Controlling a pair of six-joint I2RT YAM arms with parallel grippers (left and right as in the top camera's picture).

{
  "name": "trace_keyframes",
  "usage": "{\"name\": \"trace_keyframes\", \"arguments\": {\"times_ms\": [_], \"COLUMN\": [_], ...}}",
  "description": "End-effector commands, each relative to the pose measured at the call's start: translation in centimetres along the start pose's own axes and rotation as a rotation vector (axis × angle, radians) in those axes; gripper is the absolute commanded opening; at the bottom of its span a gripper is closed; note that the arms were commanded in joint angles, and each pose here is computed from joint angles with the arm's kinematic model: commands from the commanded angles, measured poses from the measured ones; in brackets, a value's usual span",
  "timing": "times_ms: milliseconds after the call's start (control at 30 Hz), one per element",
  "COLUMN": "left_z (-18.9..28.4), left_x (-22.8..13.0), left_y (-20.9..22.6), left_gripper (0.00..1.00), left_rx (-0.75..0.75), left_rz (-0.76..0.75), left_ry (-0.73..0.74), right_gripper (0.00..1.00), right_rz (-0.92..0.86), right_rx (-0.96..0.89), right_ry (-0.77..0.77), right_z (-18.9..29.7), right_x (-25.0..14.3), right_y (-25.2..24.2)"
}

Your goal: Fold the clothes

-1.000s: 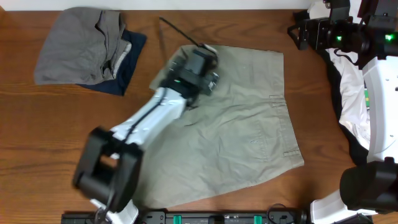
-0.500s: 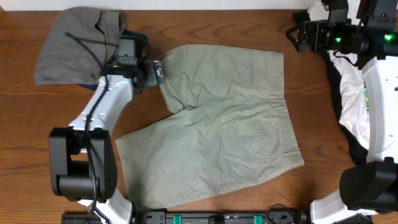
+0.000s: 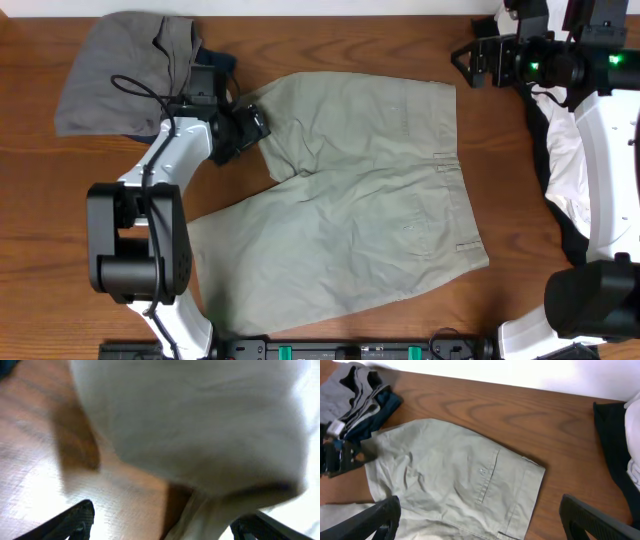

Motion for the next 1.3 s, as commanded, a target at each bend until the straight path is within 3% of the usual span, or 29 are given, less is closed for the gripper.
{"name": "trace_keyframes", "arguments": {"times_ms": [0, 133, 333, 500, 900, 1000, 1067, 1167, 1267], "left_z": [-0.5, -0.7, -1.4, -2.3, -4.3, -4.9, -5.5, -6.2, -6.0], "left_x": [1.3, 3.1, 4.4, 5.6, 5.9, 5.8, 5.6, 5.2, 5.4], "left_y": [-0.9, -1.8, -0.8, 0.5, 1.7, 2.0, 2.4, 2.9, 2.9], "left_gripper": [0.86, 0.86, 0.86, 0.86, 0.85, 0.67, 0.60, 0.30, 0.09], "left_rx": [-0.061, -0.103, -0.053, -0.053, -0.022, -0.015, -0.003, 0.014, 0.016], "left_rz": [0.020, 0.003, 0.017, 0.078, 0.060, 0.051, 0.051, 0.053, 0.019], "left_ry": [-0.044, -0.139, -0.207, -0.224, -0.229, -0.221, -0.210, -0.193, -0.198], "right_gripper": [0.99, 0.99, 0.99, 0.99, 0.99, 0.99, 0.99, 0.99, 0.99], "right_rz": [0.023, 0.013, 0.003, -0.007, 0.000, 0.002, 0.003, 0.004, 0.005], "right_rx": [0.023, 0.029, 0.038, 0.047, 0.058, 0.057, 0.057, 0.059, 0.061], "right_ry": [0.011, 0.028, 0.051, 0.067, 0.073, 0.069, 0.069, 0.069, 0.070], "right_z": [-0.8, -1.5, -2.4, -3.2, -3.7, -3.7, -3.7, -3.7, -3.8], "right_x": [-0.1, -0.5, -1.1, -1.5, -1.5, -1.5, -1.4, -1.4, -1.4], "right_y": [0.3, 0.0, -0.3, -0.6, -0.1, -0.1, -0.1, -0.1, 0.0]}}
Point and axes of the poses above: each gripper's point midway between its finger pads, its own z axis back along the fingers, its own y axis along the line the jaws close on, x = y × z, the point moved 4 cm from there along z, back along the fingers, and after that the axes turned 11 degrees about z, right-handed, at the moved point
